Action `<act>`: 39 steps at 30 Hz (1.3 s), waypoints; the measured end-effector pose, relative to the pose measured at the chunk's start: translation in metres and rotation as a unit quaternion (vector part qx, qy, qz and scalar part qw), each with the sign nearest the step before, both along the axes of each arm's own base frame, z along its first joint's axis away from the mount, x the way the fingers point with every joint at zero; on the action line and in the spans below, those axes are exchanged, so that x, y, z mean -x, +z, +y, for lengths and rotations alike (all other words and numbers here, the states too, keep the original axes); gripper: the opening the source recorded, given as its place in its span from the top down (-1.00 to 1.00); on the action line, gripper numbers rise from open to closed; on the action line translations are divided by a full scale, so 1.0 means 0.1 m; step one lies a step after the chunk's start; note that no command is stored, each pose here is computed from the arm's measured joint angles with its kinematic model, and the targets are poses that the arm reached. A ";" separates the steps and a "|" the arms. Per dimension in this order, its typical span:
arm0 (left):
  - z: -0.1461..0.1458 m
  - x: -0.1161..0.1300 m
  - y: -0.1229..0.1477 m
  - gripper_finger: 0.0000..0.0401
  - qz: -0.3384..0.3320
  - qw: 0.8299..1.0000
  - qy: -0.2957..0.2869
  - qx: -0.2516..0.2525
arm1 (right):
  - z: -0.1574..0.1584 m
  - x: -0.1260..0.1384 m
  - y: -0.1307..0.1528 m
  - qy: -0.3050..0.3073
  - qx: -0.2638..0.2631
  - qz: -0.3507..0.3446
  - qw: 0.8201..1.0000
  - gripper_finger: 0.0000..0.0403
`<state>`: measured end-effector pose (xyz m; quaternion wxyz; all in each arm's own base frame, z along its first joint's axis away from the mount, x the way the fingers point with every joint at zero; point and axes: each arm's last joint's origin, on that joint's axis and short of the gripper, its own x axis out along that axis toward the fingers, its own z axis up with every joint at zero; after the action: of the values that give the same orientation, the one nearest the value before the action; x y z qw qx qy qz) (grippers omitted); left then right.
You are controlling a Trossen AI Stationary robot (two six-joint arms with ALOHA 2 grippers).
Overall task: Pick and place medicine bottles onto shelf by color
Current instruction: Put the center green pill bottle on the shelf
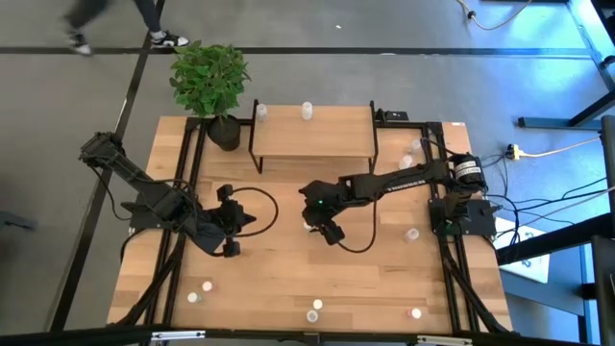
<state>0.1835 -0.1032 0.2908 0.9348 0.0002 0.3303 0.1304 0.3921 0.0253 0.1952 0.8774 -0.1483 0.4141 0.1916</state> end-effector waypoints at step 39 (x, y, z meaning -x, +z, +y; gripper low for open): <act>0.00 0.00 0.00 1.00 -0.003 1.000 0.005 -0.006 | 0.00 -0.07 -0.30 -0.010 0.014 0.018 1.000 -0.11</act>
<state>0.1834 -0.1027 0.2909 0.9351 0.0038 0.3267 0.1374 0.3992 0.0258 0.1650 0.8696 -0.1527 0.4338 0.1796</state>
